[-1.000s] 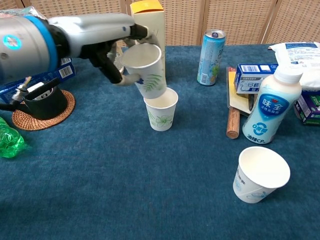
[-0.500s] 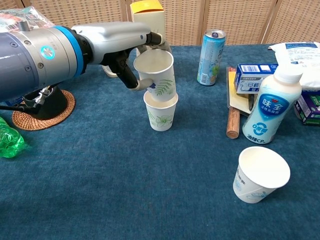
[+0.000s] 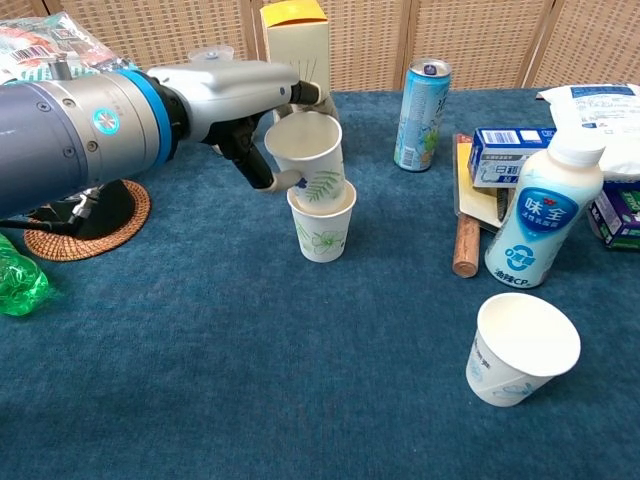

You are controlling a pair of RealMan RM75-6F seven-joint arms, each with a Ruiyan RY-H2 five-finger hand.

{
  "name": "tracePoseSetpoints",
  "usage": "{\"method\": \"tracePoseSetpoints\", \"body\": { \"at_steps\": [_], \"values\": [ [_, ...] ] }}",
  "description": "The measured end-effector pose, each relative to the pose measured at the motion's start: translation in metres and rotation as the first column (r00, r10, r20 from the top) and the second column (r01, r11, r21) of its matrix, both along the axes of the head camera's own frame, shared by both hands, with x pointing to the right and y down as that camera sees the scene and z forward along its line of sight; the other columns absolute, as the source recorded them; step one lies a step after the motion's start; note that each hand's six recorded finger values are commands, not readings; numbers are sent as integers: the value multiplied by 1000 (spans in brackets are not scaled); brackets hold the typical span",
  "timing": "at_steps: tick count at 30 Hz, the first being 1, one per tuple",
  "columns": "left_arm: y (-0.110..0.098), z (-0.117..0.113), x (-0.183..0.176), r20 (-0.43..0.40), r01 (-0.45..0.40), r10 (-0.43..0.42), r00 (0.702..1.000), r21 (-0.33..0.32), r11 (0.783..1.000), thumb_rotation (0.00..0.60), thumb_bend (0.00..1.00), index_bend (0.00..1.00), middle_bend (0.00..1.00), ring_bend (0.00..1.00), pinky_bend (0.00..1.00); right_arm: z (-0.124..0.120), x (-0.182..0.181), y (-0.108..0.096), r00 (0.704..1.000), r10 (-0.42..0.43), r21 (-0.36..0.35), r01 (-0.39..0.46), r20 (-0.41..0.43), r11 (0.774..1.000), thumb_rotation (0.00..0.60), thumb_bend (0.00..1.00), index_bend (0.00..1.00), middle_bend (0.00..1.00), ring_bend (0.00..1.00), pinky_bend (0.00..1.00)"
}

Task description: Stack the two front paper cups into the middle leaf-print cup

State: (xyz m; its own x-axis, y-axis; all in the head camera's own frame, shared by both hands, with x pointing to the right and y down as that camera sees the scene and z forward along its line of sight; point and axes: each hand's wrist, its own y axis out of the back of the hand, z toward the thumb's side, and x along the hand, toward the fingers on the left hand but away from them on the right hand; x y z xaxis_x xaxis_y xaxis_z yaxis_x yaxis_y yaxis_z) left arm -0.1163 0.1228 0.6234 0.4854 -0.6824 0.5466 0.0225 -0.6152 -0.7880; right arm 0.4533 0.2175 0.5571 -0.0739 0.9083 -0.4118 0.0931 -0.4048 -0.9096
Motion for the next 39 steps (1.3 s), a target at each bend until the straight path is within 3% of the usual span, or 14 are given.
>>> {"method": "tracePoseSetpoints", "body": {
  "at_steps": [2, 4, 9, 17, 23, 32, 39],
  "values": [
    [1, 2, -2, 21, 1, -1, 1000, -10, 1000, 600, 460, 41, 0, 11, 473, 0, 0, 0, 1000, 0, 0, 0, 0, 1000, 600, 142, 0, 0, 0, 0],
    [1, 5, -5, 52, 2, -1, 999, -19, 1000, 600, 461, 2, 0, 0, 399, 0, 0, 0, 1000, 0, 0, 0, 1, 1000, 600, 143, 0, 0, 0, 0],
    [2, 7, -7, 74, 16, -14, 997, -36, 999, 600, 460, 0, 0, 0, 287, 0, 1, 0, 1000, 2, -1, -2, 0, 1000, 600, 143, 0, 0, 0, 0],
    [1, -3, -6, 26, 13, -13, 1000, -18, 1000, 600, 461, 0, 0, 0, 277, 0, 1, 0, 1000, 3, 1, -3, 0, 1000, 600, 144, 0, 0, 0, 0],
    [8, -26, -19, -10, 2, -3, 1000, -28, 1000, 600, 462, 0, 0, 0, 275, -1, -1, 0, 1000, -1, 2, 1, 7, 1000, 600, 141, 0, 0, 0, 0],
    [15, -69, -90, -4, 37, -37, 999, 16, 999, 600, 460, 0, 0, 0, 241, -4, -7, 0, 1000, -14, 0, 14, 23, 1000, 600, 141, 0, 0, 0, 0],
    [23, -99, -163, 43, 103, -106, 993, 68, 992, 600, 450, 0, 0, 0, 77, -8, -19, -1, 996, -59, 0, 59, 62, 998, 600, 115, 0, 0, 0, 0]
  ]
}}
